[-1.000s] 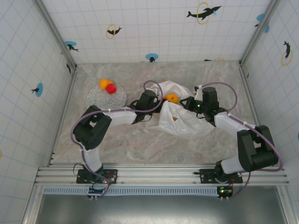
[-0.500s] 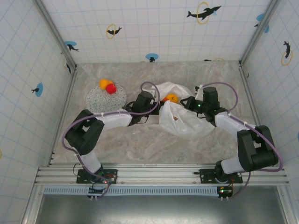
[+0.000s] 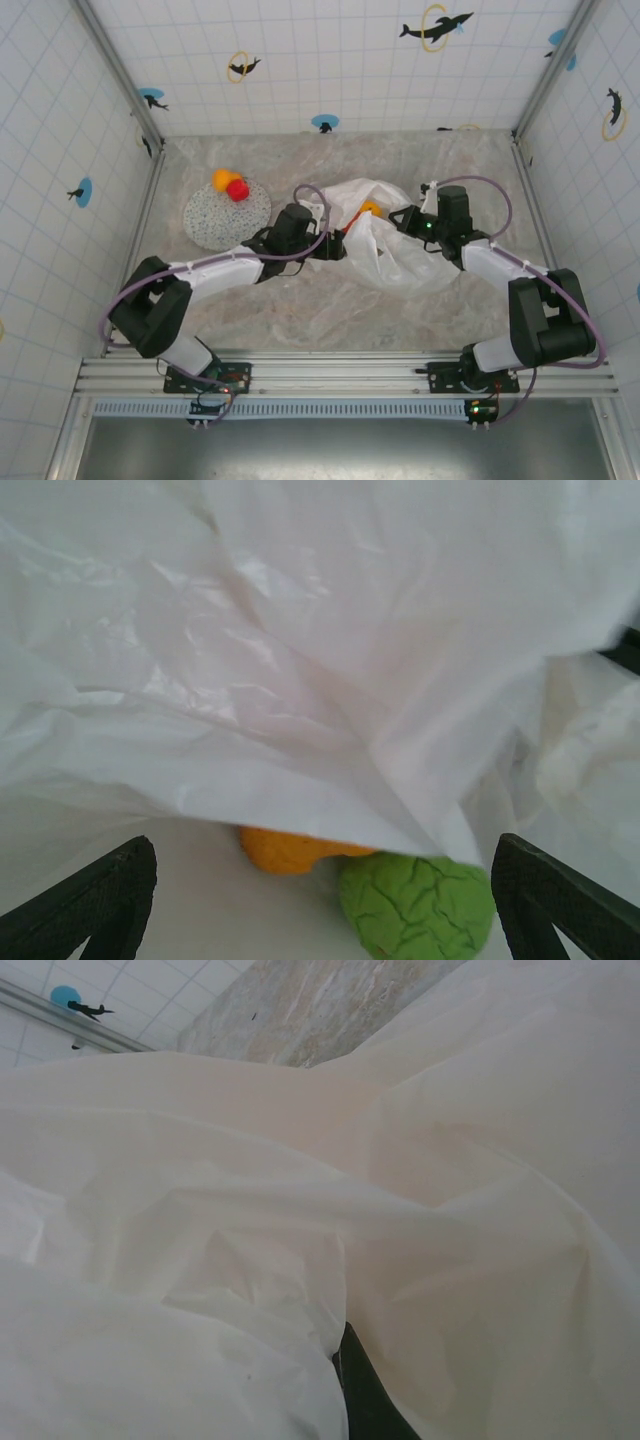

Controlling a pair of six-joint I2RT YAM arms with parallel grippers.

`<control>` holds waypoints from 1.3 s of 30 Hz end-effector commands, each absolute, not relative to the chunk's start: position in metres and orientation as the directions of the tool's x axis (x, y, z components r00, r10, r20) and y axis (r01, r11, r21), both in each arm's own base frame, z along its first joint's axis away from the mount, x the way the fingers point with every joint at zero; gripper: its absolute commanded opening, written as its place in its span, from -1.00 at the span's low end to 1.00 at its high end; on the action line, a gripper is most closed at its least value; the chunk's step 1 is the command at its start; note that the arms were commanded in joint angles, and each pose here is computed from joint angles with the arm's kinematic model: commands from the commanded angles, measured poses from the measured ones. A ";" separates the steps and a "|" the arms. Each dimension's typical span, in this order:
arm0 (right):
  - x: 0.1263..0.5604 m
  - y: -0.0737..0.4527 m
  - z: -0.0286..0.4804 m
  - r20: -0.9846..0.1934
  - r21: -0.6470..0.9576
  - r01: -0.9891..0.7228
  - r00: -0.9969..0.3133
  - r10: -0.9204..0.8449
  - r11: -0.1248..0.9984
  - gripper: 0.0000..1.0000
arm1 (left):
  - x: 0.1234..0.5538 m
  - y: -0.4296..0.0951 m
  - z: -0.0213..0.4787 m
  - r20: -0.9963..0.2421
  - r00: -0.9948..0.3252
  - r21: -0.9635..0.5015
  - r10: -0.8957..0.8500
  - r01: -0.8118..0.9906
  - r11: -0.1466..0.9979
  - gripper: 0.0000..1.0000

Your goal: Place the fruits into the plastic bag

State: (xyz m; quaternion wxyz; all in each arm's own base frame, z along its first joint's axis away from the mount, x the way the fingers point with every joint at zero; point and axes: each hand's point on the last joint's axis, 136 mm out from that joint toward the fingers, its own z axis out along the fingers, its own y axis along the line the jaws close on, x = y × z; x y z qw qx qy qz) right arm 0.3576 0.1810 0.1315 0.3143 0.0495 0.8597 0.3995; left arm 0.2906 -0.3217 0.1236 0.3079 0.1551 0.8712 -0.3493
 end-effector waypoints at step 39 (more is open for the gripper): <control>0.366 0.177 0.157 -0.557 0.697 -0.218 -0.764 0.325 0.684 -1.00 | 0.285 -0.279 0.111 -0.543 -0.839 -0.662 -0.042 0.396 0.637 -0.93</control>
